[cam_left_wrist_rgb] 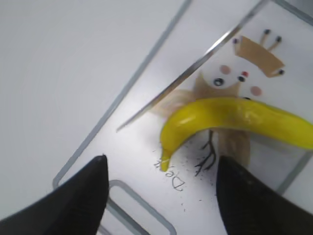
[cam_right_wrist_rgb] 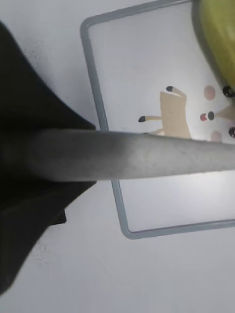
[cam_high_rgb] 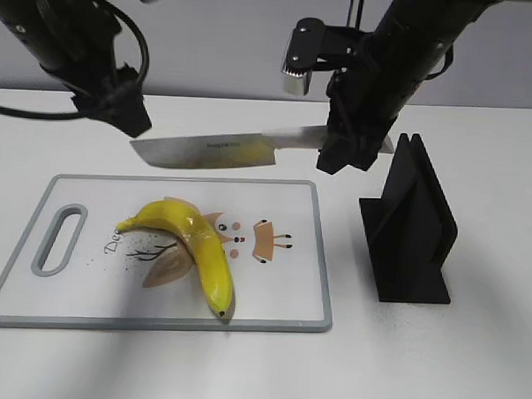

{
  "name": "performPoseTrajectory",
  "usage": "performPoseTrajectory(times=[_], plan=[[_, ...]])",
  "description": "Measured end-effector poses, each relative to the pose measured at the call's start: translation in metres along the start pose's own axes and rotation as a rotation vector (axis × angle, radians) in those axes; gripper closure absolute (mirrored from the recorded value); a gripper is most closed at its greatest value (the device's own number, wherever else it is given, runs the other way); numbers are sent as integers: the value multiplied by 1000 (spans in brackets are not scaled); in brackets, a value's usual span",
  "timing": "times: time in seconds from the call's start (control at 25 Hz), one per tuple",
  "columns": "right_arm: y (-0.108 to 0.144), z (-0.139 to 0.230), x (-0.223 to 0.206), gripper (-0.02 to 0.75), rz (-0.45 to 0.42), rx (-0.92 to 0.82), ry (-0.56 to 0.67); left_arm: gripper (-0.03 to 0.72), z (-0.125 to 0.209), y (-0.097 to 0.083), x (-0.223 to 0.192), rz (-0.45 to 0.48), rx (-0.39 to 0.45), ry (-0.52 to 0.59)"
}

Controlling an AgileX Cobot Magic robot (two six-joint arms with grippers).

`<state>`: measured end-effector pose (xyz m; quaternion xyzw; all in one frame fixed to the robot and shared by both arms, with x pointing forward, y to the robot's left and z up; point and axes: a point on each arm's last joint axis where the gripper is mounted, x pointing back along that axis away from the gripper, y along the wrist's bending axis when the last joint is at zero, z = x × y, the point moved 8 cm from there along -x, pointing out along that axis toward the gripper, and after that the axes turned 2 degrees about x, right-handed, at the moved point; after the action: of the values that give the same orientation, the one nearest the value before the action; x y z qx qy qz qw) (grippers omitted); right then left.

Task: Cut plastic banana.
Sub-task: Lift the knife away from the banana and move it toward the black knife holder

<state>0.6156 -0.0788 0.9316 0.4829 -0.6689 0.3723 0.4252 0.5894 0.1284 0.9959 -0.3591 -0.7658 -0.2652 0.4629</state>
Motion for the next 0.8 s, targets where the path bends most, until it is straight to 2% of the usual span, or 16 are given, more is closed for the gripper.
performPoseTrajectory(times=[0.16,0.32,0.4,0.48,0.6,0.8], plan=[[-11,-14,16,570,39,-252,-40,68,16,36,12,-54,269,2],[-13,-22,32,570,28,-447,-51,93,53,55,20,-43,513,102],[-6,-20,36,570,-2,-538,-22,95,71,59,25,-32,608,165],[2,-14,36,570,-40,-624,24,95,82,65,29,-37,658,193],[12,-11,38,570,-84,-722,64,97,93,68,34,-67,683,211],[25,-9,53,570,-91,-835,33,97,117,41,46,-62,694,240]])
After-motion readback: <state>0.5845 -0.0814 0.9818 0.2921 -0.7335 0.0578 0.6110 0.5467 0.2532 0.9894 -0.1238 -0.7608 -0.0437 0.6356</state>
